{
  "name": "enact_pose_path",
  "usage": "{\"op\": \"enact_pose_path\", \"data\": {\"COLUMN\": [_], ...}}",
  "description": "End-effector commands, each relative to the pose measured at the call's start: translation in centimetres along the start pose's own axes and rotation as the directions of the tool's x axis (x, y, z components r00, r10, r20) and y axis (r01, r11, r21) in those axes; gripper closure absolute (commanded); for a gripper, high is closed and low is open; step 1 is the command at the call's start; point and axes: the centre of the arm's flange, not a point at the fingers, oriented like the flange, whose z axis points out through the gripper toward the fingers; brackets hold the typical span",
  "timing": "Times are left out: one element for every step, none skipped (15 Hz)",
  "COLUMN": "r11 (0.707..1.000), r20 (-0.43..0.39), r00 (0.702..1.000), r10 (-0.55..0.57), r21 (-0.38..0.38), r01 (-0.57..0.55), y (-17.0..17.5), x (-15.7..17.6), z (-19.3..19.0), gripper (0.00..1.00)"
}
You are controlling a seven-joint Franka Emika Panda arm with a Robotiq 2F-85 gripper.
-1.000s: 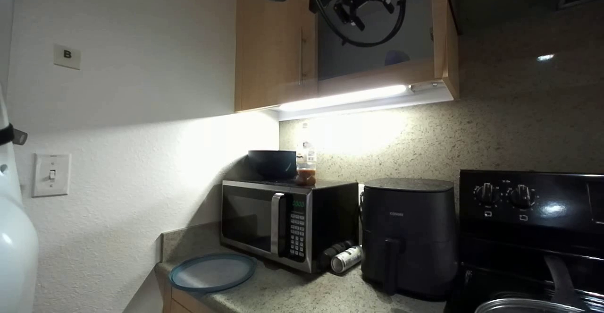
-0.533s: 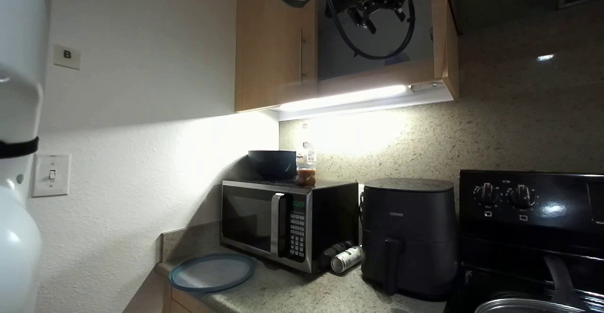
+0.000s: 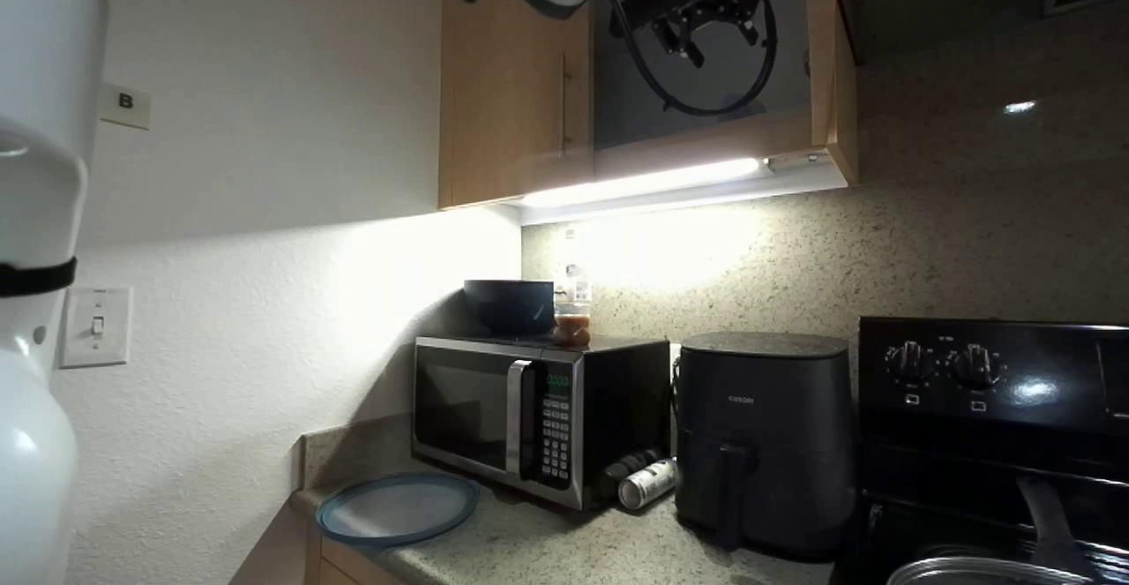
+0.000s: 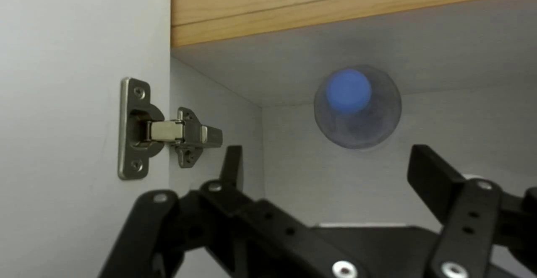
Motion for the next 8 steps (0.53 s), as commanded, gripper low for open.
{"op": "enact_pose_path", "data": {"r11": [1.0,1.0,1.0,1.0,0.999,0.999,0.999,0.999], "r20": [0.006,0.011,0.015,0.018,0.023,0.025,0.027,0.028], "r00": [1.0,1.0,1.0,1.0,0.999,0.999,0.999,0.999], "r10": [-0.009,-0.013,-0.017,-0.02,-0.025,-0.027,-0.033,-0.035], "r21": [0.017,0.02,0.023,0.022,0.022,0.022,0.022,0.023], "r01": [0.009,0.012,0.017,0.02,0.024,0.027,0.032,0.034], "y": [-0.9,-1.1,-1.3,-1.4,-1.4,-1.4,-1.4,-1.4], "x": [0.3,0.3,0.3,0.3,0.3,0.3,0.4,0.5], "z": [1.5,1.9,2.4,2.8,3.4,3.8,4.4,4.8], "gripper": [0.0,0.0,0.0,0.0,0.0,0.0,0.0,0.0]}}
